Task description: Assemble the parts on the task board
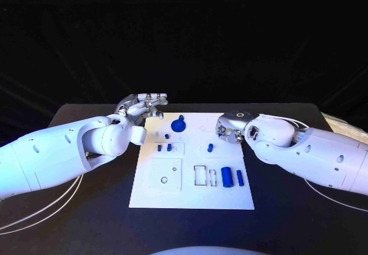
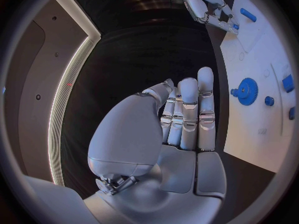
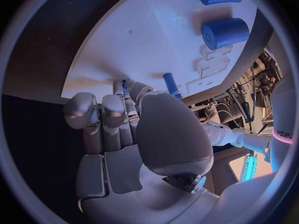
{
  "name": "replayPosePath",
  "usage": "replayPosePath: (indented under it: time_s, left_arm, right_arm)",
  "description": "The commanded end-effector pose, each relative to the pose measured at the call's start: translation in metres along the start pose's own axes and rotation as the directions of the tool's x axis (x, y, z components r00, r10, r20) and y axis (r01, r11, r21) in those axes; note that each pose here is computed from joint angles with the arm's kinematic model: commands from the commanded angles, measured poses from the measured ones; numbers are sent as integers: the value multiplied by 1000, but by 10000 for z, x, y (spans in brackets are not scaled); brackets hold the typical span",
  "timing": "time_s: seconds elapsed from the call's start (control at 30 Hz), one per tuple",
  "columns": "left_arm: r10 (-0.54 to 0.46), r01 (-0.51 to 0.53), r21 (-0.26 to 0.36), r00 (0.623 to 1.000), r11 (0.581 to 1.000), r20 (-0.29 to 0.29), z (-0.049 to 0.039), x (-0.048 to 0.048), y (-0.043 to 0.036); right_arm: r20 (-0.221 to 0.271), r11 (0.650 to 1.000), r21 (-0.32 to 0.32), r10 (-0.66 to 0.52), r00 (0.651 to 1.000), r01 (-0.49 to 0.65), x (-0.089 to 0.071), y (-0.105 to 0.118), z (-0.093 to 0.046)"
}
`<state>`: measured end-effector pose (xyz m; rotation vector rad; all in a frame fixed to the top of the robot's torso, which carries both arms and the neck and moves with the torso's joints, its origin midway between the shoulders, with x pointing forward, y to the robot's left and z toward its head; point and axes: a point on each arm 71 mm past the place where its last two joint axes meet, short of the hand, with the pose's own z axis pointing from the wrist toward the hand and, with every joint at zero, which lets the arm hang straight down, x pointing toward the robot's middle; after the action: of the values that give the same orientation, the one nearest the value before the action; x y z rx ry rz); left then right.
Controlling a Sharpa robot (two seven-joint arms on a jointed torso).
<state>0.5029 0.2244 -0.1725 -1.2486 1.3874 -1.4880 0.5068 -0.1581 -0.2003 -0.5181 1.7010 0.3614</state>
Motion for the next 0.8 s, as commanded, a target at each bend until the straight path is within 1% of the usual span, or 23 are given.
replayPosePath:
  time_s: [0.03, 0.17, 0.3, 0.47, 0.6, 0.8]
  left_arm:
    - [-8, 8, 15, 1000, 1000, -24, 2, 26, -12]
    - [-6, 6, 14, 1000, 1000, -19, 4, 13, -11]
    - [-5, 5, 12, 1000, 1000, -17, 6, 4, -10]
    - [-4, 4, 11, 1000, 1000, -13, 9, -8, -8]
    - [-3, 3, 10, 1000, 1000, -10, 11, -18, -8]
    - [-1, 2, 9, 1000, 1000, -5, 14, -38, -7]
  right_arm:
    - [-58, 1000, 9, -25, 998, 26, 133, 8, -9]
    - [-35, 1000, 7, -18, 999, 18, 118, 15, -17]
    - [1, 1000, 4, 1, 1000, -1, 87, 25, -42]
    - [67, 999, 4, 35, 997, -36, 9, 15, -100]
    - [109, 998, 9, 55, 993, -56, -64, -14, -148]
    - [149, 996, 7, 82, 985, -84, -172, -35, -222]
